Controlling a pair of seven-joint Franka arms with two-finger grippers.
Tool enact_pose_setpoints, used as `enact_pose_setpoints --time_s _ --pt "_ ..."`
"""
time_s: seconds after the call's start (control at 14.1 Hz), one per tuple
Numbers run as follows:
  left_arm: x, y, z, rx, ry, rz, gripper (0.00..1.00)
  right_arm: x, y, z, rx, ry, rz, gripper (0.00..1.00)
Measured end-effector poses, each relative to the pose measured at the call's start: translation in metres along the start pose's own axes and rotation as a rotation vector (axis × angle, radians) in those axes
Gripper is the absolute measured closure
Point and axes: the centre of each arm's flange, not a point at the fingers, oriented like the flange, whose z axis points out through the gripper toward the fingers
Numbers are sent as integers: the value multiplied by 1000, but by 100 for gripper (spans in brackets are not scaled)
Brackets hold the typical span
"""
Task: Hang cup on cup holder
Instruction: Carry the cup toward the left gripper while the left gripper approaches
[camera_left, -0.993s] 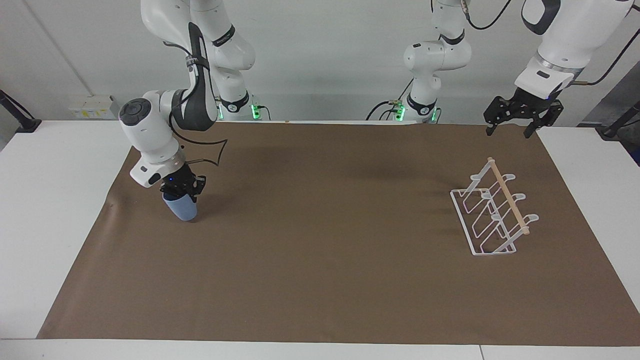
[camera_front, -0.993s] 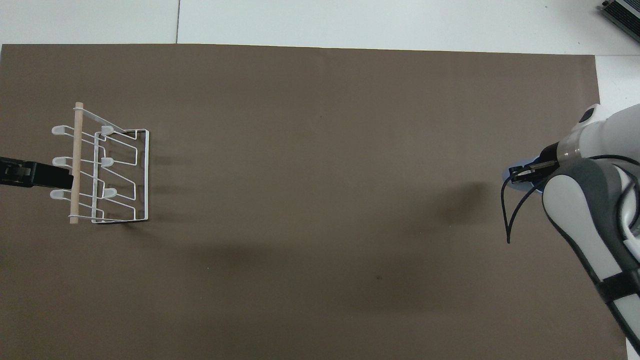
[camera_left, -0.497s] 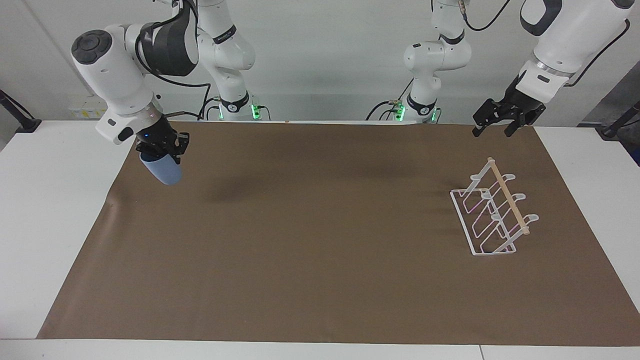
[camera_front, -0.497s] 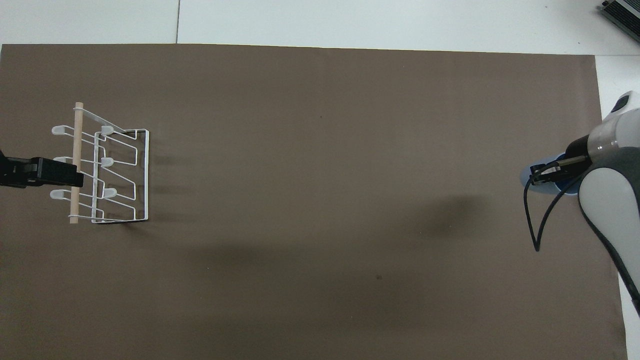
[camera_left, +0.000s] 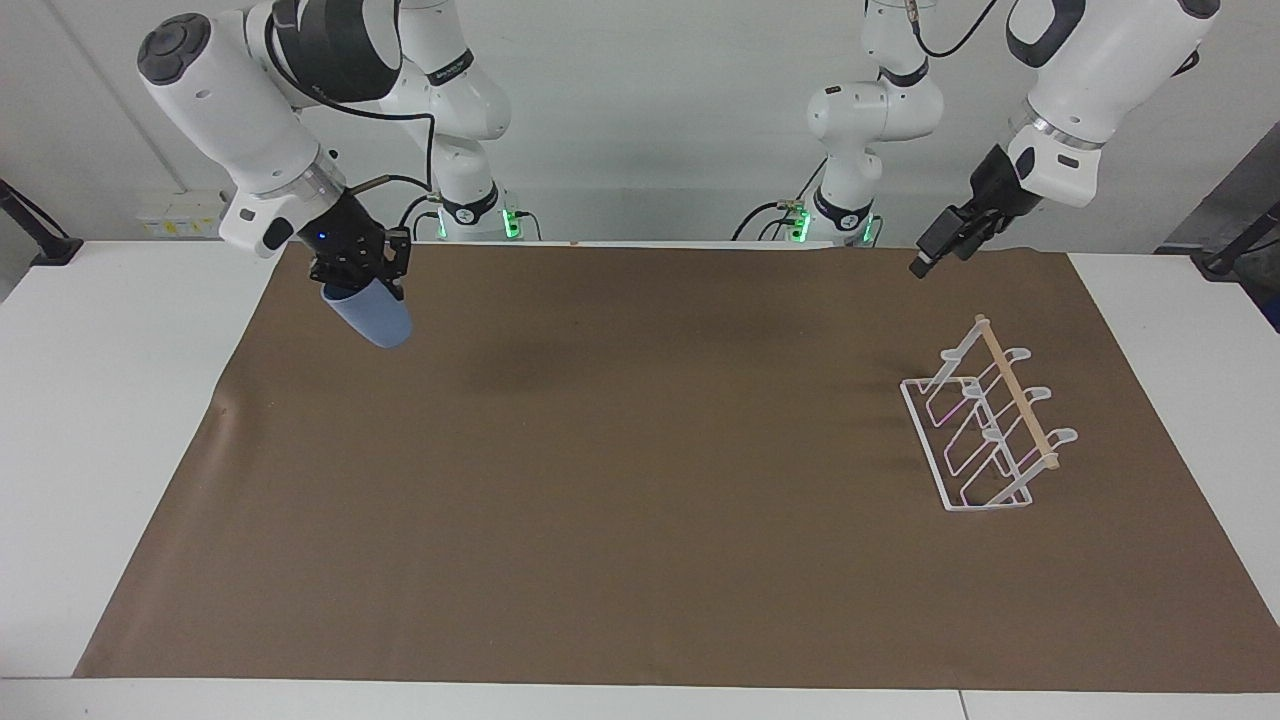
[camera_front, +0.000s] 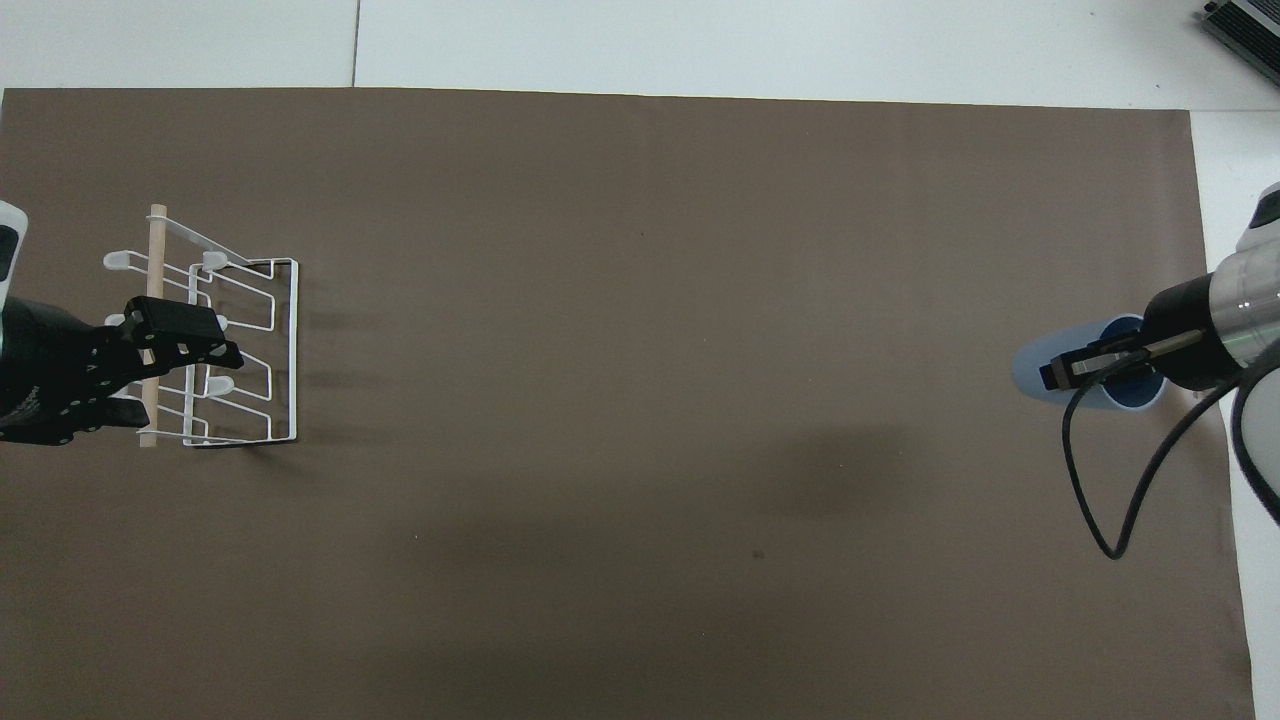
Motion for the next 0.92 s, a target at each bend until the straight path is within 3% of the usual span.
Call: enact_pose_setpoints --time_s 0.21,0.5,0.92 --pt "-4 12 -3 -121 -68 -202 0 7 -25 1 153 49 -46 95" --pt "-7 30 -13 -307 -179 -458 0 16 -70 7 283 83 -90 95" --pt "-55 87 5 -394 -289 -675 0 29 -116 10 518 191 21 95"
